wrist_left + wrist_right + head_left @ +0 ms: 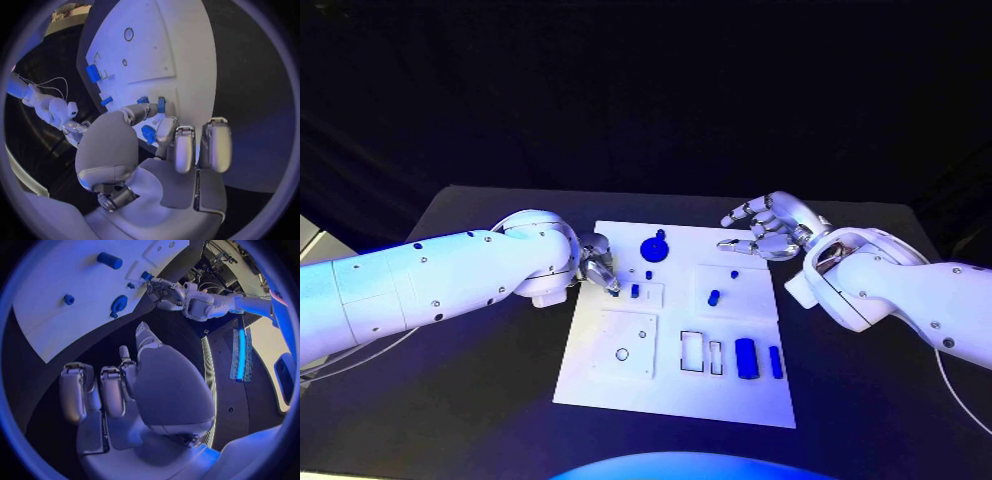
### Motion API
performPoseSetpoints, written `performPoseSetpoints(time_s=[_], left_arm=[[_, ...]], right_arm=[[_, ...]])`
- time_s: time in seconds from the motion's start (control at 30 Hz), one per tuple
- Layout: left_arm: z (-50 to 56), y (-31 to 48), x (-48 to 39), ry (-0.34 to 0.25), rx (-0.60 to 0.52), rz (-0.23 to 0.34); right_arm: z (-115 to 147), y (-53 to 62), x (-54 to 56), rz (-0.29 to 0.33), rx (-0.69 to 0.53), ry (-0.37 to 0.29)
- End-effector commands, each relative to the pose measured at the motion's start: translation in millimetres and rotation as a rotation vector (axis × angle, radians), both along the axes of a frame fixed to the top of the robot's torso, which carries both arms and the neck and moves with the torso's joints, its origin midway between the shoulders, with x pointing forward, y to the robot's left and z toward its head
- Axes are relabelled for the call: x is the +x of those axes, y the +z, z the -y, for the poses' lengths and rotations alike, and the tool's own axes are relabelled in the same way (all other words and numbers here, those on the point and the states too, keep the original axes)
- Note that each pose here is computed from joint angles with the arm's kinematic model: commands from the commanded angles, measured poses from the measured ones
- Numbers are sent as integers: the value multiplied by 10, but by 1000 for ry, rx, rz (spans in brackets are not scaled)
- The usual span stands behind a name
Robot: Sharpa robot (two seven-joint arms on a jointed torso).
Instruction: Assemble the parts on the task board
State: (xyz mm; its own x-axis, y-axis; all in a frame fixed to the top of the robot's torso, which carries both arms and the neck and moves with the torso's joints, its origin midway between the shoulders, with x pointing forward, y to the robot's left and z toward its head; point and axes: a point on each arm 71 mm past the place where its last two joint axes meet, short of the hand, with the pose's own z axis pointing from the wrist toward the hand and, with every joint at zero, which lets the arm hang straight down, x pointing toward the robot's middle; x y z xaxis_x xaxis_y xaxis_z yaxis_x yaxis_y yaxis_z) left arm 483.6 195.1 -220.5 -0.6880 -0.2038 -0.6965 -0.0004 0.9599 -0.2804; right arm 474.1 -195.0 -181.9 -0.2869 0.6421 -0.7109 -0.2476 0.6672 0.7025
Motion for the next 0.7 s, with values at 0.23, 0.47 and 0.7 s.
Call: performPoseSetpoints(time_s=[0.23,0.47,0.7], left_arm=[[19,-23,-26,-28,29,-25],[30,-26,-25,-29,28,-30],[45,-37,-17,-26,23,-45]], right_arm=[[-14,-9,-6,4,-8,21],[-13,-13,-6,3,-9,21],[-11,-13,-7,3,-9,20]])
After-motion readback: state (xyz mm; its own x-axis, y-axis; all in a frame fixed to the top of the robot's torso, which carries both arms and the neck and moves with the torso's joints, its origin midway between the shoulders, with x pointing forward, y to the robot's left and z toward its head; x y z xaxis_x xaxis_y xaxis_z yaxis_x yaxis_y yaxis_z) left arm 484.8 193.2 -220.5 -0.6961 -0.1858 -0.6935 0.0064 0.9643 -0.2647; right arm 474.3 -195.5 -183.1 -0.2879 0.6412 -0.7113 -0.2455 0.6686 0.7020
